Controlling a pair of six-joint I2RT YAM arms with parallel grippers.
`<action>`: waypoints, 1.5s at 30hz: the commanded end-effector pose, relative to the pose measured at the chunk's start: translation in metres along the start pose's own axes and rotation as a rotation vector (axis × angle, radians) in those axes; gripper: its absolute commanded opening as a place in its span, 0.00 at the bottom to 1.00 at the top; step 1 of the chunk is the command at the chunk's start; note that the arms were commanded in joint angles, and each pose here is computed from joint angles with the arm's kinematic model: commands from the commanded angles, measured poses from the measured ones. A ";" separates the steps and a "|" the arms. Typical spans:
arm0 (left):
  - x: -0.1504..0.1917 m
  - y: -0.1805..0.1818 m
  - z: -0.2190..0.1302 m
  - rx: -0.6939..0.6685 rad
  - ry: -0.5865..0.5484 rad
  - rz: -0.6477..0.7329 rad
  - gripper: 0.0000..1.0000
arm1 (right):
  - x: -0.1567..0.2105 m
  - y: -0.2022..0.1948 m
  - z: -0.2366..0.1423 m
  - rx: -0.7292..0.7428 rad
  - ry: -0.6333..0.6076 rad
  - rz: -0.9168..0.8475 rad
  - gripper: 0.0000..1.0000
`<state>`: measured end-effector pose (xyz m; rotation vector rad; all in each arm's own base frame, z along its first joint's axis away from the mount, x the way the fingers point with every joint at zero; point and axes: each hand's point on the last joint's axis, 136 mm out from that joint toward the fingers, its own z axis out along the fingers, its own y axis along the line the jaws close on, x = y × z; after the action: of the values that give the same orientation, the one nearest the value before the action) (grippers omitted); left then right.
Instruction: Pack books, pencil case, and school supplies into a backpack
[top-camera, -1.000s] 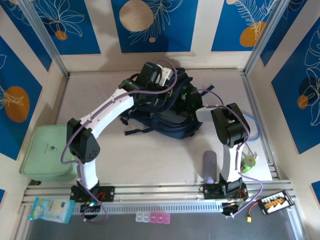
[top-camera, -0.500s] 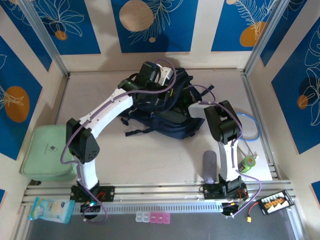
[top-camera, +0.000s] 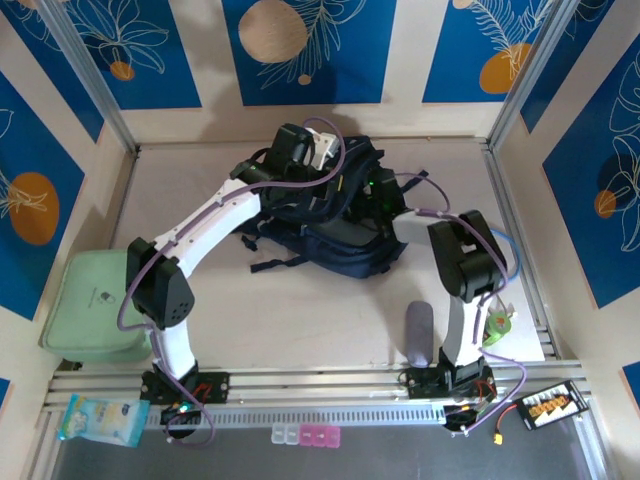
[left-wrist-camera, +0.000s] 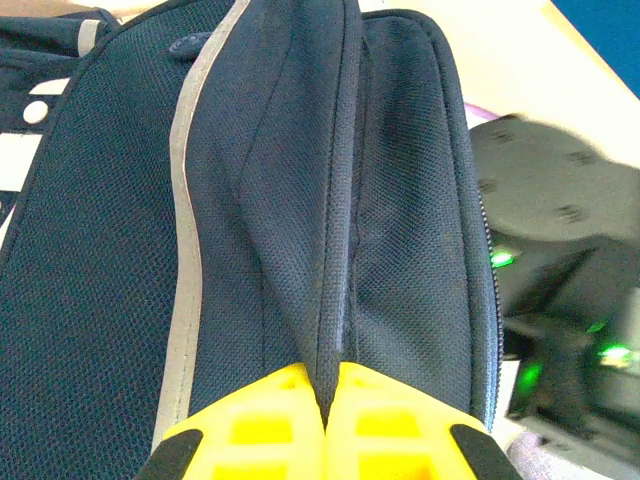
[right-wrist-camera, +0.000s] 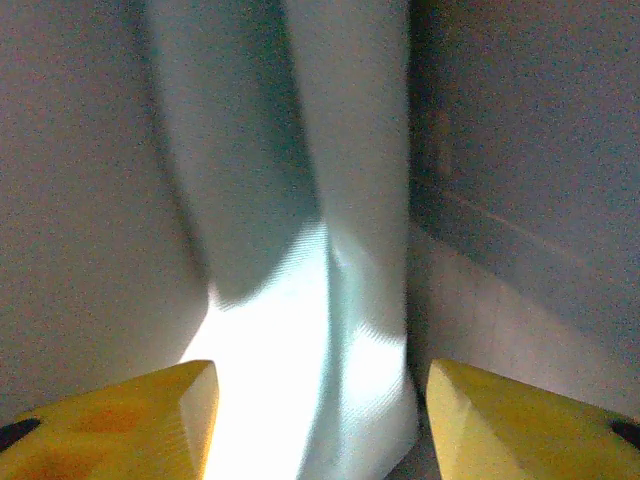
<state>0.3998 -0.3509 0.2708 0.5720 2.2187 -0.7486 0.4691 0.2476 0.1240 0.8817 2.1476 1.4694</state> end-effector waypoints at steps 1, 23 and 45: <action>-0.045 -0.022 -0.032 0.084 -0.167 0.030 0.00 | -0.003 0.011 -0.031 -0.012 -0.004 0.048 0.61; 0.056 0.073 -0.015 0.004 -0.056 -0.402 0.80 | -0.034 -0.014 -0.238 0.433 -0.456 -0.222 0.66; 0.127 0.168 0.013 0.042 -0.135 -1.035 0.38 | 0.008 -0.015 -0.184 0.480 -0.271 -0.298 0.65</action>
<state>0.4129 -0.2022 0.0926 -0.7045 2.3545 -1.1696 0.3424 0.1220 0.1764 0.8152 2.3250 0.6790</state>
